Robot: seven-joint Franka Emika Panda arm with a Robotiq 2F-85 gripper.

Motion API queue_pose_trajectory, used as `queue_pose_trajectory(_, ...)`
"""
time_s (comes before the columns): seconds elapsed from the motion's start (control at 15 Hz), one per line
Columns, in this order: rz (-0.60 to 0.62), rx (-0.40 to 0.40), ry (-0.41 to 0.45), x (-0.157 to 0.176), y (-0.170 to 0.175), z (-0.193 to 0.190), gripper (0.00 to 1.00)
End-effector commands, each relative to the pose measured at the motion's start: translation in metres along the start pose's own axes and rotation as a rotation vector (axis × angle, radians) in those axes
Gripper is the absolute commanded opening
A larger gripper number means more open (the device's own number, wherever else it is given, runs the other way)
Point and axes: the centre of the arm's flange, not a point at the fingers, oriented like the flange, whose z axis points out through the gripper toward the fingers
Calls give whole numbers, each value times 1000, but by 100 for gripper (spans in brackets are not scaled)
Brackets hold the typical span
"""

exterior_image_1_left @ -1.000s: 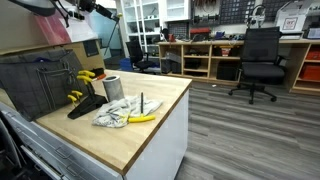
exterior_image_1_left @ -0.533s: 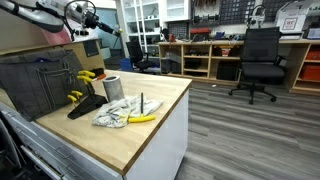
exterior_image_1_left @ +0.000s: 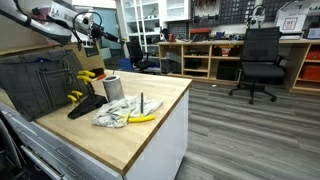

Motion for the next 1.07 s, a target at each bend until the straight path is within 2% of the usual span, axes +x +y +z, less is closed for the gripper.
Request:
queue_pose_trajectory(0.0,-34,-40,29,-13,5,16,3)
queue_pose_trajectory(0.27,-63,-63,1,-36,6,29,3)
queue_pose_trajectory(0.8,-179,-10,-51,-116,-7,-5,3)
queue_pose_trajectory(1.0,-217,-10,-37,-142,-3,-9,3)
